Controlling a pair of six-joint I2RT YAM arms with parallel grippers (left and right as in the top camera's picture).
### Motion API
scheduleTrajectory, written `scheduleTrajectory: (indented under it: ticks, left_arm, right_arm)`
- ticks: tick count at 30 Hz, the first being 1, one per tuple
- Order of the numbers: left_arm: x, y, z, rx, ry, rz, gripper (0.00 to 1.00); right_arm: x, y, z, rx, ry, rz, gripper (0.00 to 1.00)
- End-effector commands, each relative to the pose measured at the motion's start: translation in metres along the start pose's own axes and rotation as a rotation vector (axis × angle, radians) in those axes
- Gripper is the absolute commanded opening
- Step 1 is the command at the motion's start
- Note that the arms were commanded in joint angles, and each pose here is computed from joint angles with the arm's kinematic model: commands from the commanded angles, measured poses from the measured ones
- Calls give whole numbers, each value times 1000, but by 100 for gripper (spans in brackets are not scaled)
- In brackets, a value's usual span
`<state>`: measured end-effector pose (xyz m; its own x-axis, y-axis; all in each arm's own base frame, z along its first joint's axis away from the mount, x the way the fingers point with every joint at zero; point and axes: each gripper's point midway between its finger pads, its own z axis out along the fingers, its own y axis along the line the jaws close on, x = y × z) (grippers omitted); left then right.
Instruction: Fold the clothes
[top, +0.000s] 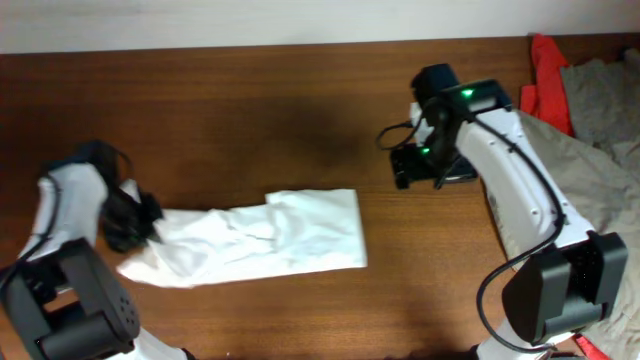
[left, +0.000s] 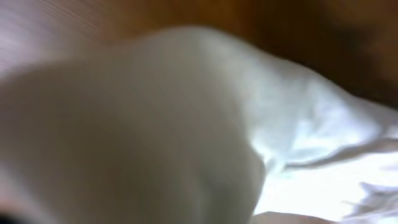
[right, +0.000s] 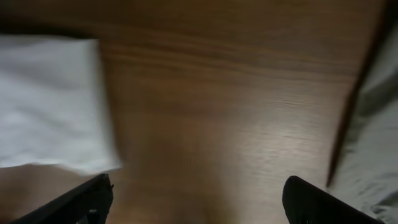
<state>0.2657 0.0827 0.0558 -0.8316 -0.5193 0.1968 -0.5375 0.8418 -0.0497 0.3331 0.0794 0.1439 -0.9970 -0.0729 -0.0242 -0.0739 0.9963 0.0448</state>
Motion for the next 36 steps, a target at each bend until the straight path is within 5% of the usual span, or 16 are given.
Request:
scheduleTrajectory:
  ticks: [1,7,17,27,36]
  left_arm:
    - [-36,26,-68,-59,-156,-52,0]
    - [-13,-62,-89,86,-129,146,0]
    - [51,-201,-25,-42,-90,504,0]
    - [91,-224,19,-137,24,631,0]
    - [94,-213,-48,-191,25,624,0]
  right_arm:
    - [-1,-18,1,30,7,24,91]
    - [1,-18,1,30,15,8,91]
    - [3,-18,1,31,23,5,91]
    - [3,-18,1,31,23,2,92]
    - [2,-18,1,31,22,1,92]
